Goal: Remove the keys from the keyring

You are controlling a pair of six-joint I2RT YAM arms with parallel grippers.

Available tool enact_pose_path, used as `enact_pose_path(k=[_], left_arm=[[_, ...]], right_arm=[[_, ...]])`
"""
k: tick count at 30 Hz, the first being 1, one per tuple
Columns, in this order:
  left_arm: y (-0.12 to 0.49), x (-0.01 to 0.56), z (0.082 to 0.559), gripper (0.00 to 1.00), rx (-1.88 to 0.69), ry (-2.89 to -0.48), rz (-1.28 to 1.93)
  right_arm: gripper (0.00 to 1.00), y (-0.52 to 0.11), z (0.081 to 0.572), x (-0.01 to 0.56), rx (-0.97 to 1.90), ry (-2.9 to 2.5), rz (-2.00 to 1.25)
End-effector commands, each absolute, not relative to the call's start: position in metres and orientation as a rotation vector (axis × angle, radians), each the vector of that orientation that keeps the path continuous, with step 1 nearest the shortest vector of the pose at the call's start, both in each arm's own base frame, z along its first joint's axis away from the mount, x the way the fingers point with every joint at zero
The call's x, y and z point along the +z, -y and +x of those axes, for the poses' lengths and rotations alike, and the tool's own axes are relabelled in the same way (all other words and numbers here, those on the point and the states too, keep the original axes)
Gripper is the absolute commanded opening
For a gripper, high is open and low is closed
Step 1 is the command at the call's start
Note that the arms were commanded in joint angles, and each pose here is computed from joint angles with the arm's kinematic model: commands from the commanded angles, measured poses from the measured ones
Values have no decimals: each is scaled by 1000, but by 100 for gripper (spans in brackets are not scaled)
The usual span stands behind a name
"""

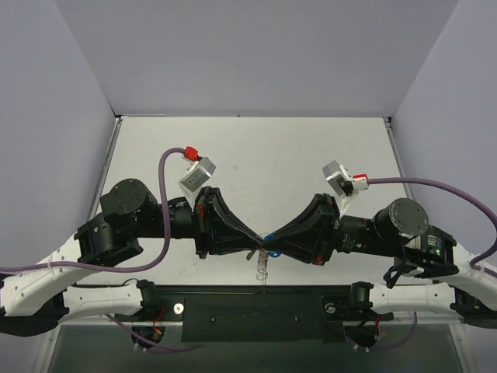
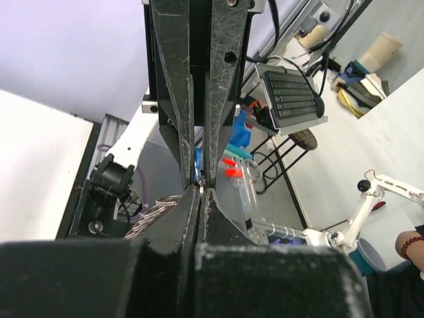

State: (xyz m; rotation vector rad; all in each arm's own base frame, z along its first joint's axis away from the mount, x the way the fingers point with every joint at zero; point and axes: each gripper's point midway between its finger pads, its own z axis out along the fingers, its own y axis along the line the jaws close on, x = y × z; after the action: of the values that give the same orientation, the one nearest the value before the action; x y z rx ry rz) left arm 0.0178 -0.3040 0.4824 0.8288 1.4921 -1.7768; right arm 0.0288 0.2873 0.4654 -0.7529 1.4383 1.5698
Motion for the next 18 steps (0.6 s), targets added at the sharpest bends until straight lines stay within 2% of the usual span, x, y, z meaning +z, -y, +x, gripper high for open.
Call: enact_pose_path(k=[1, 9, 16, 18], left_arm=[[294, 488, 12, 0, -1734, -1500, 899], [285, 477, 3, 0, -1739, -1570, 1005], [284, 472, 9, 0, -1775, -1597, 956], [285, 474, 11, 3, -1786, -1585, 937]], right_arm=[[0, -283, 18, 469, 1538, -1433, -857], [0, -283, 12, 456, 1479, -1488, -953], [0, -284, 6, 448, 1448, -1512, -999], [0, -283, 6, 448, 1446, -1513, -996]])
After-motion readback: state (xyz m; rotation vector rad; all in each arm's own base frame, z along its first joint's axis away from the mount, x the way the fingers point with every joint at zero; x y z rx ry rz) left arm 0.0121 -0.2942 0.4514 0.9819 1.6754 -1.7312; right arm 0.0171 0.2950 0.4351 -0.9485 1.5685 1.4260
